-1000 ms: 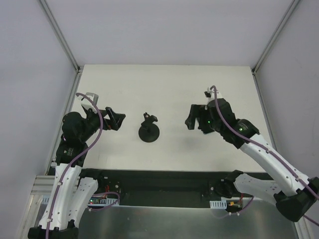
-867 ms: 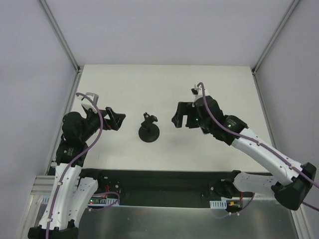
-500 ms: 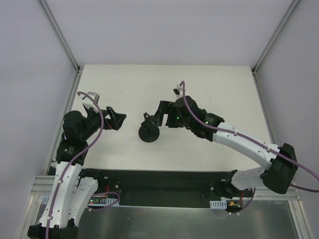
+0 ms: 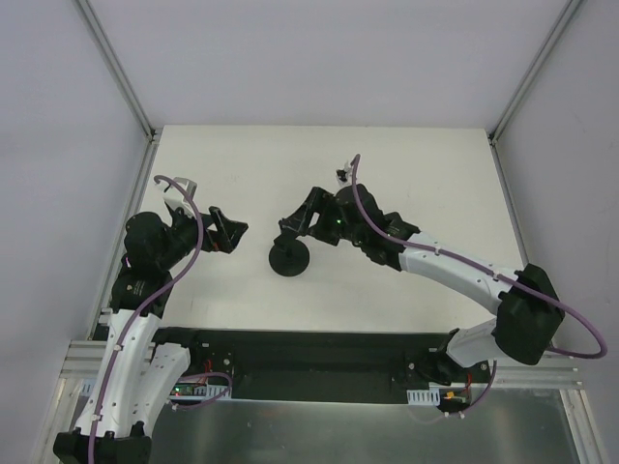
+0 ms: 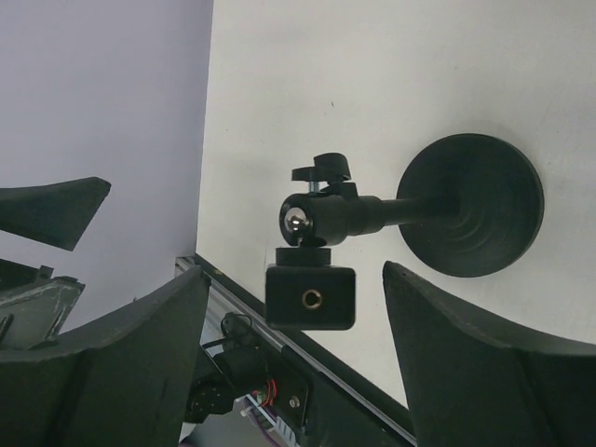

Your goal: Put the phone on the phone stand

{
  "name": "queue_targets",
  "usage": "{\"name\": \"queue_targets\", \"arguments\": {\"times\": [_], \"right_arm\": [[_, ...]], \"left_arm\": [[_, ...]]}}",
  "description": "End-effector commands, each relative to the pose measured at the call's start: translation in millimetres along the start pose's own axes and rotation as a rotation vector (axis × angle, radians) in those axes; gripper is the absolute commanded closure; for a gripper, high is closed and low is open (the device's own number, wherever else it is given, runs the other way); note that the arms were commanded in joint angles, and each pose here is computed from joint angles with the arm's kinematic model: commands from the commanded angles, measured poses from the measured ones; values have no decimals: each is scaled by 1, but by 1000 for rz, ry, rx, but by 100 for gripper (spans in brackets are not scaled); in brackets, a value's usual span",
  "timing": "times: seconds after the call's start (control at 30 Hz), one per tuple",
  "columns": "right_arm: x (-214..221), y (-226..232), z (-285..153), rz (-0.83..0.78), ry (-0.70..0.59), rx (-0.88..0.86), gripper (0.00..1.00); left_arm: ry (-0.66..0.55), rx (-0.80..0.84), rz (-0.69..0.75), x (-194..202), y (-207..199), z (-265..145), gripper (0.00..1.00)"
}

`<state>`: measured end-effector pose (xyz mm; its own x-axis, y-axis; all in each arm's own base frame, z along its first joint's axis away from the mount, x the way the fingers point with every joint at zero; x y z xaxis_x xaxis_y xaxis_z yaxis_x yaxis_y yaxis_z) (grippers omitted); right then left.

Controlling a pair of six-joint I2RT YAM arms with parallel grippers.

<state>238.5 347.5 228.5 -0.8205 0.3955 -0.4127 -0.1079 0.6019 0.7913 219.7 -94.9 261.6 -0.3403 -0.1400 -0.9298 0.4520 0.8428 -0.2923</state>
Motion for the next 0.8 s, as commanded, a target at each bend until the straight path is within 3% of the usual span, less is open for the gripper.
{"name": "queue_targets", "arguments": {"times": [0.0,0.2,0.33,0.43,0.6,0.77], "right_arm": [[-5,7,5,85,3,-84,25],[-1,-11,11,162,44,-106,45],[1,-19,14,203,73,-137,73],[2,-21,13,214,87,-162,83],[0,-22,16,250,120,-226,93],[3,-27,17,325,127,-288,94]], "left_arm": [[-40,44,6,-12,-7,1,1],[-31,64,-1,-11,-9,2,1],[-25,74,-10,-10,-10,4,1],[-11,101,-24,-8,-12,7,1],[17,172,-56,-5,-20,11,1],[22,182,-65,-3,-21,13,1]]}}
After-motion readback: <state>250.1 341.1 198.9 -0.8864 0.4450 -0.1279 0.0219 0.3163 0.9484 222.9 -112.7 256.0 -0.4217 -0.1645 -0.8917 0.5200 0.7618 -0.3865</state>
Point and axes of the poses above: each gripper's point midway between its finger pads, its own z axis out along the fingers, its own y axis along the line the jaws close on, x = y × z, the point moved 3 cm from there along -z, back along the fingers, and after that the axes turned 6 degrees about z, right-handed, at the moved point
